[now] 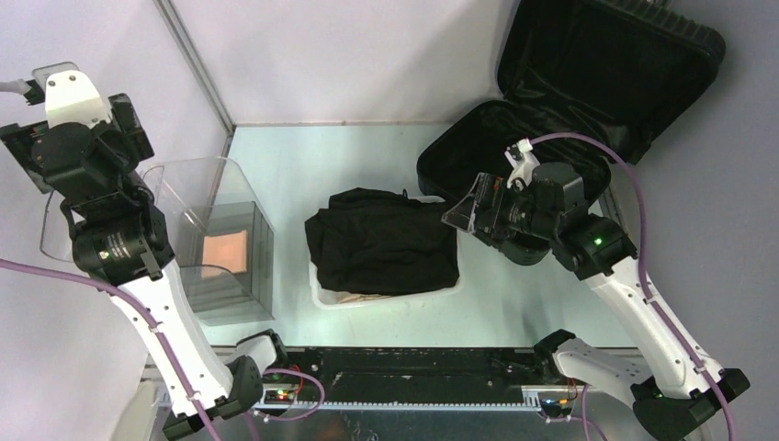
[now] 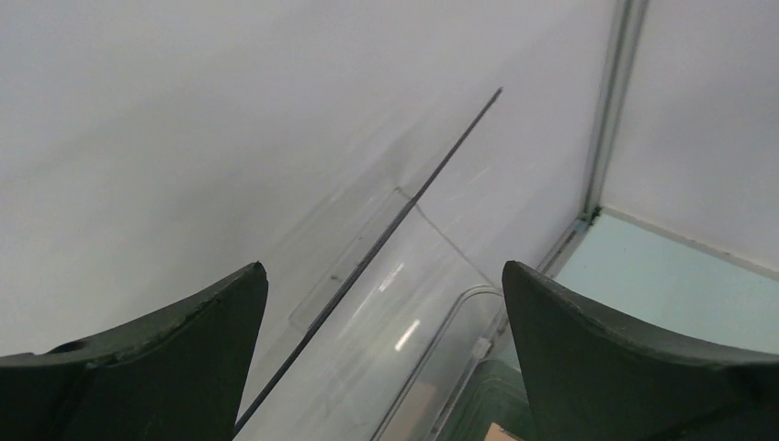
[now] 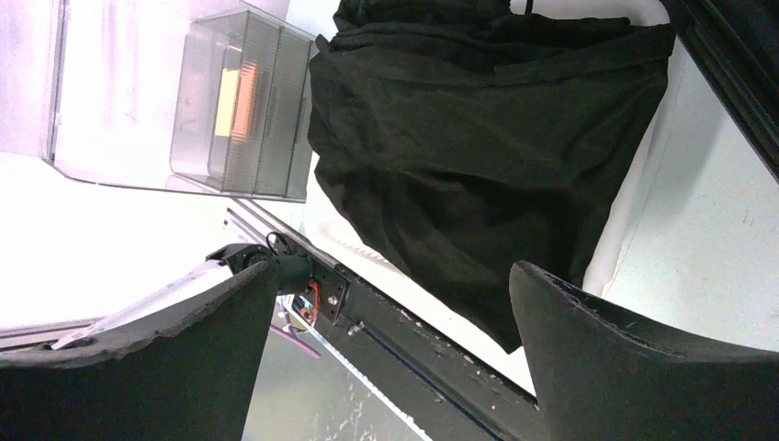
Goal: Open, take out, and arrange the luggage
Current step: Close the storage box at the corner of the board.
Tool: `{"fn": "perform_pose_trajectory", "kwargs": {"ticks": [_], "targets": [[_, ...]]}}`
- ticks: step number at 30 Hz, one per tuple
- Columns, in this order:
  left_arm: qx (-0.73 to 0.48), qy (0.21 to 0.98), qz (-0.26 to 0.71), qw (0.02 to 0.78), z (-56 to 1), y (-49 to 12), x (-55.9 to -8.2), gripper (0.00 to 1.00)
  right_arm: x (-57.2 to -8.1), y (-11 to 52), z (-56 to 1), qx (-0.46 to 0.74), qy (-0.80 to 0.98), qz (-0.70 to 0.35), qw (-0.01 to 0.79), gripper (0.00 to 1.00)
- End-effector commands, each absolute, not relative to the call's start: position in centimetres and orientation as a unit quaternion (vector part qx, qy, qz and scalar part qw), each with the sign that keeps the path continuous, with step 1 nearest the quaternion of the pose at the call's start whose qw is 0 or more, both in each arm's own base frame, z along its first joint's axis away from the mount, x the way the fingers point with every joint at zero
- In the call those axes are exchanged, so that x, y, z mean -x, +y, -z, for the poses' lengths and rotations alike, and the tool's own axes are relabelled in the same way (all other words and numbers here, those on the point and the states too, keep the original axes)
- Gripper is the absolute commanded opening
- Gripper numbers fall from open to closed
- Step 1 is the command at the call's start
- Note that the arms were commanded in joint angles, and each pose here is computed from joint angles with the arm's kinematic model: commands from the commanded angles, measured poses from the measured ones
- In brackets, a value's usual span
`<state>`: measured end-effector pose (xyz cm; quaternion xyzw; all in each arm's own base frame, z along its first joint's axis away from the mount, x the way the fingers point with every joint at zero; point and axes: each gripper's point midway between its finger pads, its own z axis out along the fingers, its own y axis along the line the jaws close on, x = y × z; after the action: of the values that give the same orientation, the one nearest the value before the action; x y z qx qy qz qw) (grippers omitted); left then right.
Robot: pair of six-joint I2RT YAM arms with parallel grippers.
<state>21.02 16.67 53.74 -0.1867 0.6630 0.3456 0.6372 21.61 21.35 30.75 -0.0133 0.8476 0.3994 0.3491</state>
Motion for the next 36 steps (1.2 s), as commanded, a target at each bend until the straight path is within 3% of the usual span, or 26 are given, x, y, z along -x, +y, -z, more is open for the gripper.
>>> {"fn": "perform_pose_trajectory", "kwargs": {"ticks": [1,21,26,36], "targets": [[0.157,0.671,-0.28,0.668,-53.8,14.8,-22.7,0.98,-21.9,21.2,-32.3,0.018,0.838,-0.402,0.369,1.0],[0.108,0.686,-0.162,0.701,-52.8,10.1,-23.7,0.96,-22.8,21.8,-31.5,0.016,0.843,-0.399,0.36,1.0],[0.083,0.658,-0.081,0.744,-53.8,6.9,-24.0,0.94,-22.8,21.9,-31.6,0.017,0.842,-0.403,0.36,1.0],[0.058,0.672,0.047,0.737,-49.4,2.9,-25.0,0.91,-22.1,21.3,-31.8,0.02,0.842,-0.397,0.365,1.0]]}}
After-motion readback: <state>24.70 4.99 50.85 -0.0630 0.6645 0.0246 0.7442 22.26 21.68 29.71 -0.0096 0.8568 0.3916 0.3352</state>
